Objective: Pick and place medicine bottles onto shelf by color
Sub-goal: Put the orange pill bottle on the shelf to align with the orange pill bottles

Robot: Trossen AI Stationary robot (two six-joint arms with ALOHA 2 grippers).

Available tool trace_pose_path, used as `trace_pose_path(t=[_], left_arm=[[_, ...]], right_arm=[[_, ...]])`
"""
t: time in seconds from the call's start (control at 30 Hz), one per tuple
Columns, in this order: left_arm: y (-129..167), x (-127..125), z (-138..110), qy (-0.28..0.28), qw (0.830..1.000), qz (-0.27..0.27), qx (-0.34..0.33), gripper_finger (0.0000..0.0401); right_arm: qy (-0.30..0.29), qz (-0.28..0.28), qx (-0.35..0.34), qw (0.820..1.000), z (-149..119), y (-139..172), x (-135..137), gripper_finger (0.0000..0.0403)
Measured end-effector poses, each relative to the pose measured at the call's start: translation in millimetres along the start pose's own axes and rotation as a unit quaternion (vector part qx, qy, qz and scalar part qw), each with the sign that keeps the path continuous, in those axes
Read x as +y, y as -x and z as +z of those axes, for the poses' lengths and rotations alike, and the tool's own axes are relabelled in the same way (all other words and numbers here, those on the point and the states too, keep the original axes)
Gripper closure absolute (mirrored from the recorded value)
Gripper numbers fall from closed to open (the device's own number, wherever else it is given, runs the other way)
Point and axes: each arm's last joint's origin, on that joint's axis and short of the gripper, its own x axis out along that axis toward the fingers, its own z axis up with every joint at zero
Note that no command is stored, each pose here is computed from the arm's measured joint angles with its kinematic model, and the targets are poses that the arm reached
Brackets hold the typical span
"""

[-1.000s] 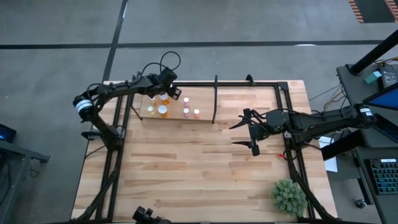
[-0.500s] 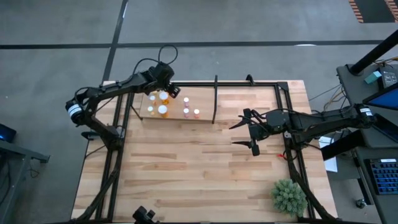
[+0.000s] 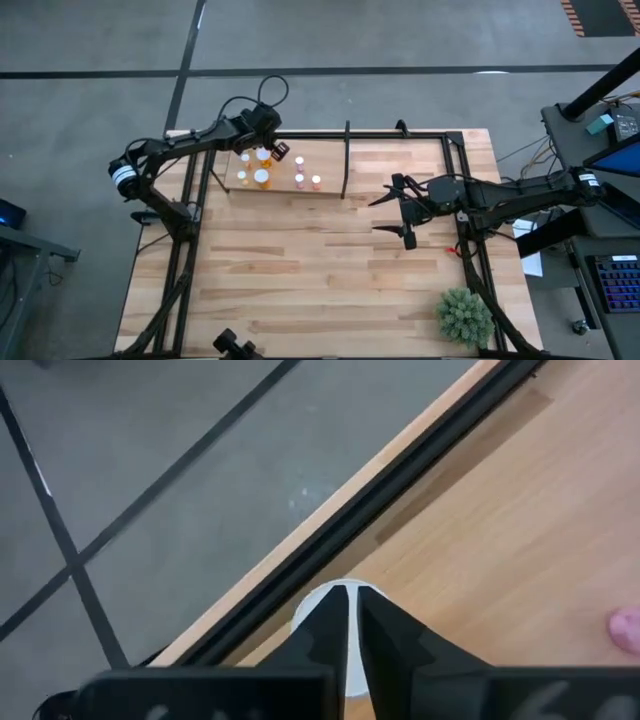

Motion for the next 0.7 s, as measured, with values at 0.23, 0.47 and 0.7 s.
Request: trace_pose_path(t=[0.23, 0.47, 0.7], left_arm=[[-3.6, -0.8, -7.0, -0.004, 1.000, 0.009, 0.011, 0.0399], [-4.1, -0.7, -6.6, -0.002, 1.000, 0.014, 0.006, 0.0400], [-15.3, -4.7, -8.3, 0.003, 1.000, 0.017, 0.014, 0.0400]], right_arm=[[0.000, 0.000, 0.000, 1.000, 0.0, 0.0, 0.0, 0.0135], [-0.001, 0.000, 0.000, 1.000, 0.0, 0.0, 0.0, 0.0135], [-0.001, 0.000, 0.000, 1.000, -0.1, 0.0, 0.1, 0.0135]])
